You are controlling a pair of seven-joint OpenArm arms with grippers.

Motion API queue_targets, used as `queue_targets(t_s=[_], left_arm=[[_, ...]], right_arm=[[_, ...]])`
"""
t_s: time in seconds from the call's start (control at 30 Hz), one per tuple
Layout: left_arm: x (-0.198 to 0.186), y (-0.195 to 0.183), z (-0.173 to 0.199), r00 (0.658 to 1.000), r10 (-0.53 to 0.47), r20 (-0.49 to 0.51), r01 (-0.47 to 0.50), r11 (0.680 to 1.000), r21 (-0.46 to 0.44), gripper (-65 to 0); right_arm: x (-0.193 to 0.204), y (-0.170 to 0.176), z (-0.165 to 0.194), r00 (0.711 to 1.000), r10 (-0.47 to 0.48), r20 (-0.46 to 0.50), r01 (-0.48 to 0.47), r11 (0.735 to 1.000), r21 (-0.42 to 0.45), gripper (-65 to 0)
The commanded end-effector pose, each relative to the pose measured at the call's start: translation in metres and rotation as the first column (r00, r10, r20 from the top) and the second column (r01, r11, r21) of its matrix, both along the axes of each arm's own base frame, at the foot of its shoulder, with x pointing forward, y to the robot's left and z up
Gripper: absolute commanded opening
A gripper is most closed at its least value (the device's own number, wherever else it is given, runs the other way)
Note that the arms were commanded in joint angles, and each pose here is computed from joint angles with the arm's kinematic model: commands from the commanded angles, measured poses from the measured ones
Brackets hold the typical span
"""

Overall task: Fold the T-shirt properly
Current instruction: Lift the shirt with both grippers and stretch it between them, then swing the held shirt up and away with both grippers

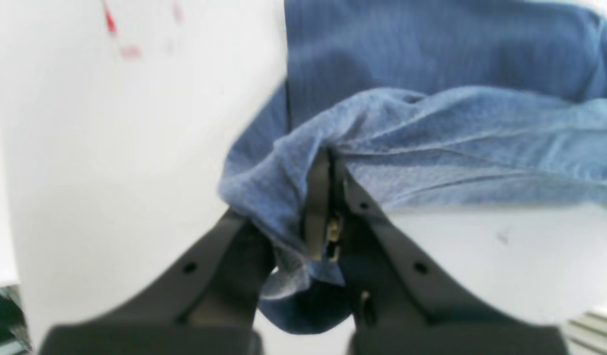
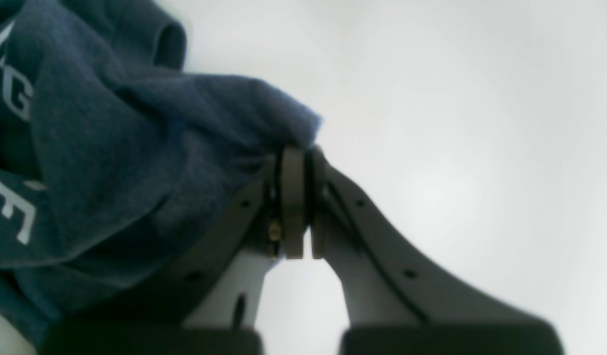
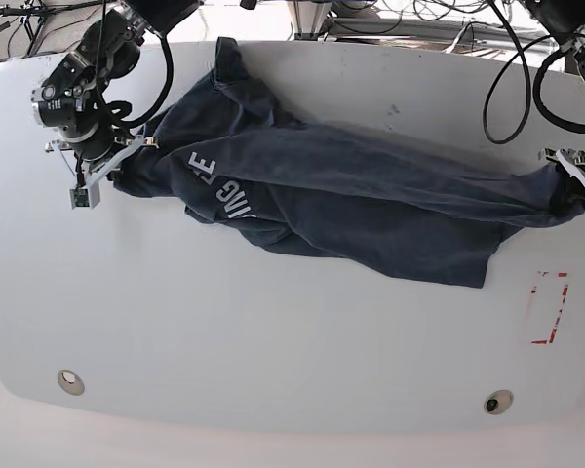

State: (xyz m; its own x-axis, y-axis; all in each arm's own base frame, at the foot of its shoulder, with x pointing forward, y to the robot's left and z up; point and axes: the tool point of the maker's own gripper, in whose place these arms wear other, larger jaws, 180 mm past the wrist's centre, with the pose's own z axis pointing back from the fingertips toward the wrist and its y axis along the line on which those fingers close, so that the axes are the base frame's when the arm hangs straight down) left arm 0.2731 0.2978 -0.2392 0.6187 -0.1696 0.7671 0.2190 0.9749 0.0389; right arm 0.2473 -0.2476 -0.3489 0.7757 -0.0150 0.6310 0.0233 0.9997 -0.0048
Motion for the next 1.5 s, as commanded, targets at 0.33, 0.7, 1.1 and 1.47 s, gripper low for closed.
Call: queue_targets(t_s=[0.33,0.7,1.1,1.47], left_arm=[[0.064,-0.007,0.078,0.973,-0.034,0.23,0.013,0.996,0.092,-65.0],[0.103,-0.012,0.151,0.922,-0.046,0.384,-0.028,0.982,0.186,-65.0],[0.122,-0.007,0.242,0.824,-0.005,0.567,-0.144,0.965,0.218,-65.0],[0.132,-0.009,0.327,0.706,0.073,0.704,-0.241,0.96,0.143,-65.0]], right_arm=[[0.075,-0.029,0.078,0.982,0.069,0.175,-0.033,0.98,-0.199,-65.0],[0.126,-0.038,0.157,0.938,0.145,0.315,-0.032,0.941,-0.336,-65.0],[0.164,-0.033,0.258,0.854,0.283,0.437,-0.026,0.862,-0.507,-65.0],[0.172,-0.038,0.378,0.767,0.359,0.532,0.097,0.755,-0.648,-65.0]])
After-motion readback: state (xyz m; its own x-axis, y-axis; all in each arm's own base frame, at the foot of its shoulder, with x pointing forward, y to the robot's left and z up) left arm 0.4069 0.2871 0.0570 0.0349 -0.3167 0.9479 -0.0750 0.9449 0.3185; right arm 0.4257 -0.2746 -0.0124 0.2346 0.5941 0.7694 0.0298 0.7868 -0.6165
